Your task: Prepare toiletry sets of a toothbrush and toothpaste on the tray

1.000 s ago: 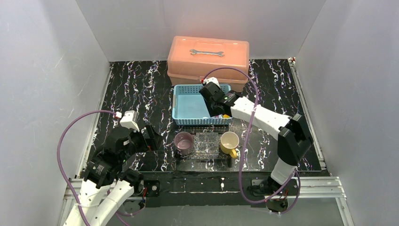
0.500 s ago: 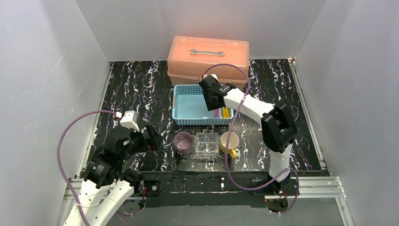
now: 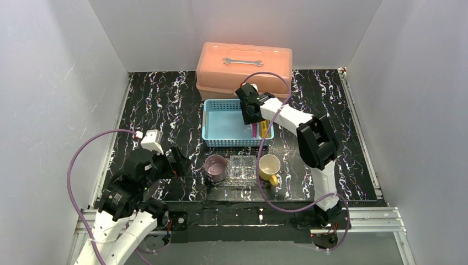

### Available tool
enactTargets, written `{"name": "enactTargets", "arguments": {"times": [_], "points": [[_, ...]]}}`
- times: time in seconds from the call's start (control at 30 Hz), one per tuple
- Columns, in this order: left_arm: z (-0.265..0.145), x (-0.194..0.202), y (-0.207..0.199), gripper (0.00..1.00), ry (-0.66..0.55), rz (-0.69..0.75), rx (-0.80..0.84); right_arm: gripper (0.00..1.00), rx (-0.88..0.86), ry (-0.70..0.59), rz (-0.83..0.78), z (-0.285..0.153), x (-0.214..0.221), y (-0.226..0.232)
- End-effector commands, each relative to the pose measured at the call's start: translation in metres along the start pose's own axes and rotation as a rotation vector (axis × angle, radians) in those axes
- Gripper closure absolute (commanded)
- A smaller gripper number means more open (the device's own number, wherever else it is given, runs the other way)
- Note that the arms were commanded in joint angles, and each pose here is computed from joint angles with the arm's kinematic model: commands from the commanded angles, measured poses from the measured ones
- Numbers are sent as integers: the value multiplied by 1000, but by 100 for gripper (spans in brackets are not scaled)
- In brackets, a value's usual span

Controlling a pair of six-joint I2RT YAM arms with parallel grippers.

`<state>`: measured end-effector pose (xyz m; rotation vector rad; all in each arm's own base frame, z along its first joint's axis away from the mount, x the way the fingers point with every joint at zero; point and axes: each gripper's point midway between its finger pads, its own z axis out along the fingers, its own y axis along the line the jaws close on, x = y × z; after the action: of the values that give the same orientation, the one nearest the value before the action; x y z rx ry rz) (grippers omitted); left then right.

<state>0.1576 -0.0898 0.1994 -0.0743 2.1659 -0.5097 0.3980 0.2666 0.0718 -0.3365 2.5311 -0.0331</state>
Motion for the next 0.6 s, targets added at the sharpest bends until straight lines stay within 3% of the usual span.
{"name": "enactTargets", "arguments": {"times": [0.0,0.57], "points": [[-1,-3,0,0,-8,8,-1,49,-27,-50,41,3,-23,5],[0,-3,1,1,-3,9,-8,49,-12,-8,79,29,-14,-6]]}}
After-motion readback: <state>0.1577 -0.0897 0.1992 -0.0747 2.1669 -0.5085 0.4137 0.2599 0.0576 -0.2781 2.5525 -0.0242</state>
